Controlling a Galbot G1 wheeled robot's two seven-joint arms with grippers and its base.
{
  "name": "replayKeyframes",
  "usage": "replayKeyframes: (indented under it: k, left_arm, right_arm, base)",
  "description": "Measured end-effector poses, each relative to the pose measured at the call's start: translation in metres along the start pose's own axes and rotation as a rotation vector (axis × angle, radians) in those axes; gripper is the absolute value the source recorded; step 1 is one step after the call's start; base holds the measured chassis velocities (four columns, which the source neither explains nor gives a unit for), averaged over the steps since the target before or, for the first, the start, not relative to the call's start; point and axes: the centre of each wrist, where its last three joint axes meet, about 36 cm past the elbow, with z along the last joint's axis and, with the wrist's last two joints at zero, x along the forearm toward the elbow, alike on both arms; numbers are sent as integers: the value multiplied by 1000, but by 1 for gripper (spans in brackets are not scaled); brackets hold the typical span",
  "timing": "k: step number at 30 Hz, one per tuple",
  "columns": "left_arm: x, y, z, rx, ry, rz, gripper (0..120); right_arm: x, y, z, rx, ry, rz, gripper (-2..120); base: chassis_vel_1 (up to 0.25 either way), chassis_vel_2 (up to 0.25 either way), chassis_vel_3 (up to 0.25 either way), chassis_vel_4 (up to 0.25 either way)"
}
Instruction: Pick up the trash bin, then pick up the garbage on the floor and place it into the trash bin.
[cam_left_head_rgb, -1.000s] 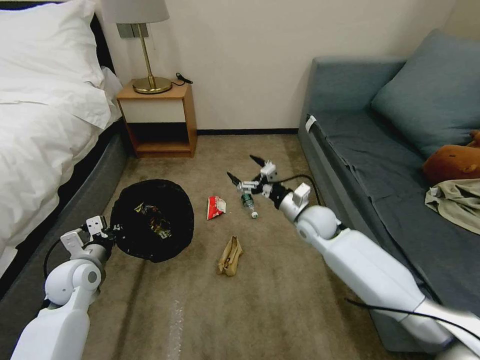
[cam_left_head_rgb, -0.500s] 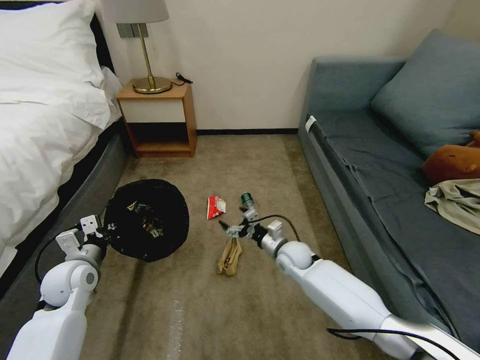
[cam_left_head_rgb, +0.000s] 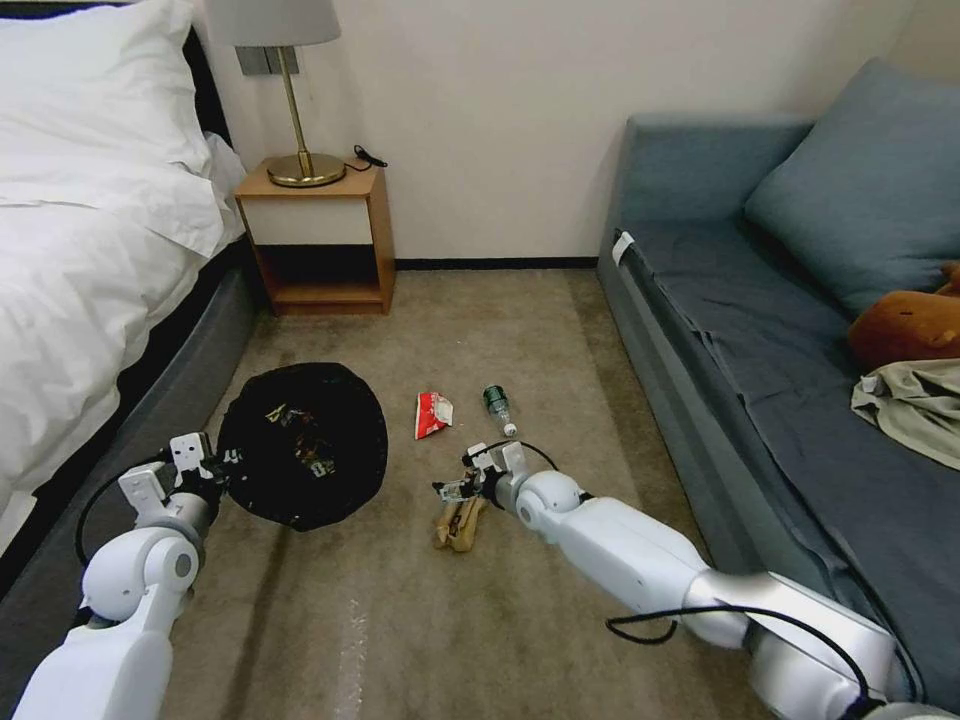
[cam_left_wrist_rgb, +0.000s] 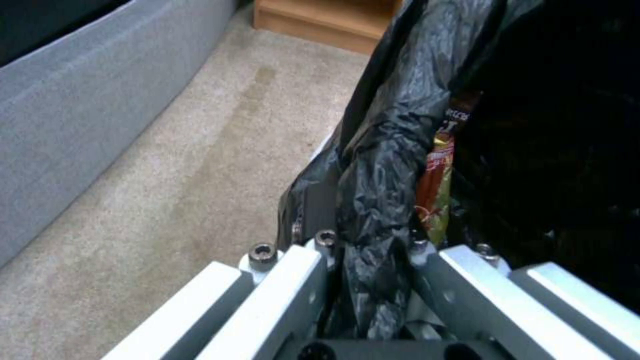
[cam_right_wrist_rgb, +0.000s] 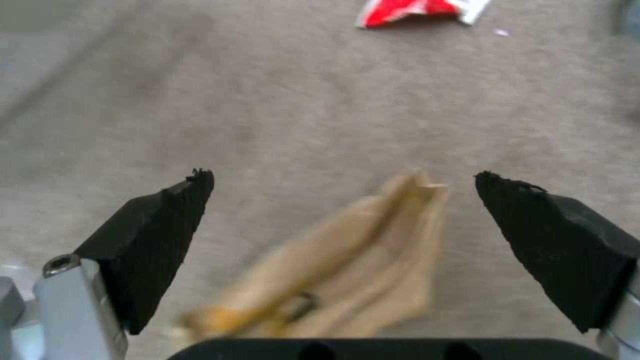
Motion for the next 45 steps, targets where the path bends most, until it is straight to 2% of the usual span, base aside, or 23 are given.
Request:
replayKeyframes:
  k: [3, 5, 12, 20, 31, 41, 43, 44, 45]
  left_arm:
    - [-2, -2, -1, 0, -3, 4, 0]
    - [-3, -1, -3, 1, -8, 2, 0]
    - [-4, 2, -5, 2, -15, -4, 0]
    - [-5, 8, -4, 8, -11, -8, 0]
    - [-7, 7, 0, 13, -6, 7, 0]
    - [-4, 12, 4, 12, -3, 4, 0]
    - [-2, 16, 5, 11, -6, 1, 0]
    - [-2, 16, 5, 11, -6, 1, 0]
    - [-1, 16, 6, 12, -6, 1, 0]
  right_arm:
    - [0, -16, 0, -12, 11, 16, 100]
    - [-2, -27, 1, -49, 30, 35, 100]
    - [-24, -20, -5, -130, 74, 46, 100]
    - [-37, -5, -3, -103, 100, 37, 100]
    - [-42, 9, 35, -103, 129, 30, 100]
    - [-51, 27, 38, -97, 121, 28, 100]
    - [-51, 24, 40, -78, 122, 41, 89]
    - [-51, 24, 40, -78, 122, 41, 89]
    - [-50, 24, 41, -73, 121, 43, 84]
  base:
    - [0, 0, 0, 0]
    - [0, 0, 0, 0]
    - [0, 0, 0, 0]
    - [0, 0, 0, 0]
    - [0, 0, 0, 0]
    - [0, 0, 0, 0]
    - [0, 0, 0, 0]
    - [0, 0, 0, 0]
    - [0, 0, 0, 0]
